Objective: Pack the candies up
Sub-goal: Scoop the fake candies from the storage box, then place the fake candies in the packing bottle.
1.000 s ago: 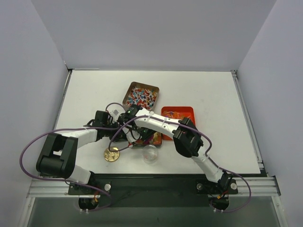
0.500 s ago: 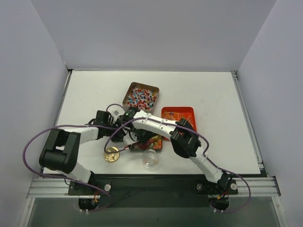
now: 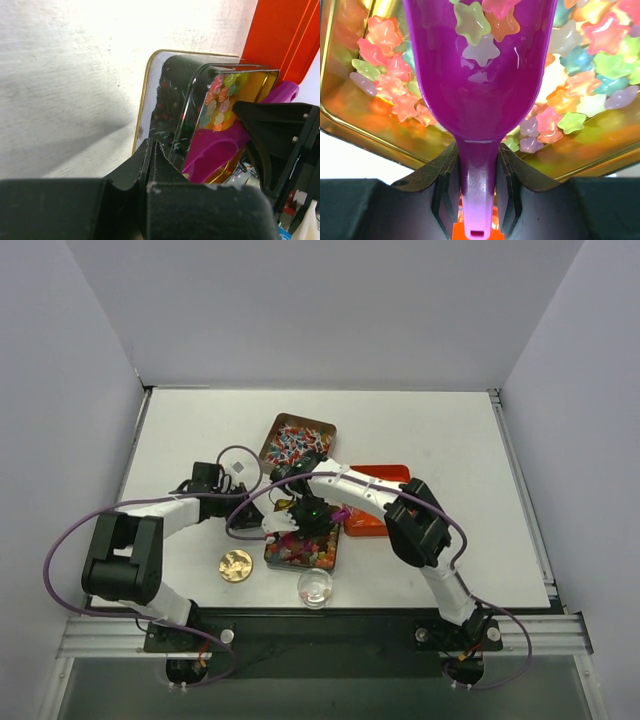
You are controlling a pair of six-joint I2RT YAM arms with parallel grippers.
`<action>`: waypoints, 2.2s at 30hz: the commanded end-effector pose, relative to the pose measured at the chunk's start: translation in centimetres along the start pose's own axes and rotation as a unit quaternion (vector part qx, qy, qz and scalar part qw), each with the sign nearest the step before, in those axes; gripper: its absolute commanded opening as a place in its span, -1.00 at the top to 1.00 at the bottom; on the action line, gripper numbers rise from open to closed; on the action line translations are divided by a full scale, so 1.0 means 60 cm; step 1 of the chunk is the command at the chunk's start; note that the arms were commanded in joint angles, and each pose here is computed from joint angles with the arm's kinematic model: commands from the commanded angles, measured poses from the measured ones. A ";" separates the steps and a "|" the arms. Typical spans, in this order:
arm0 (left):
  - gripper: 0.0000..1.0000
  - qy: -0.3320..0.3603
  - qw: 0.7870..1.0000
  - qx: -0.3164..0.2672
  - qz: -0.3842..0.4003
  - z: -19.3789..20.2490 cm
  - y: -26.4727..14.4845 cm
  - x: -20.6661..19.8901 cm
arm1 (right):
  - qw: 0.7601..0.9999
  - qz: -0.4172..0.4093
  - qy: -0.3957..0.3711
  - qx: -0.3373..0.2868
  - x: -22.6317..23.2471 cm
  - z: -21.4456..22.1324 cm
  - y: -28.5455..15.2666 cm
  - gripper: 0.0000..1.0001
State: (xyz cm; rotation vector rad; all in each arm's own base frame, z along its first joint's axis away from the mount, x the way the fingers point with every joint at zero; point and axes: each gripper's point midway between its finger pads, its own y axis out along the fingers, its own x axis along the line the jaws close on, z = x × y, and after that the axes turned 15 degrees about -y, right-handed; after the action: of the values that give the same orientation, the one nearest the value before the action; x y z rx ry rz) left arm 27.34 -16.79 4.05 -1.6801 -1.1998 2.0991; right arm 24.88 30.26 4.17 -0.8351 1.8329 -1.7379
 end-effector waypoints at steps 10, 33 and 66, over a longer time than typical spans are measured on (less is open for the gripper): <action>0.60 0.039 0.998 -0.018 0.046 -0.052 -0.070 -0.077 | 0.979 0.074 -0.025 -0.188 0.015 -0.046 -0.057 1.00; -0.05 0.147 0.982 -0.107 0.044 -0.127 -0.136 -0.109 | 0.979 0.162 -0.015 -0.126 0.098 0.044 -0.185 1.00; -0.33 0.202 0.938 -0.279 0.029 -0.117 -0.230 -0.090 | 0.967 0.050 -0.079 0.238 0.211 0.047 -0.190 1.00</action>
State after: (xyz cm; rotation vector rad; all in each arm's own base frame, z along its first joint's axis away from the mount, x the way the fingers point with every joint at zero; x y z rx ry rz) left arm 30.27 -8.06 15.67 -2.1796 -1.6538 1.4560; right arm 19.02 20.03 14.26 -0.6879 1.3645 -1.7976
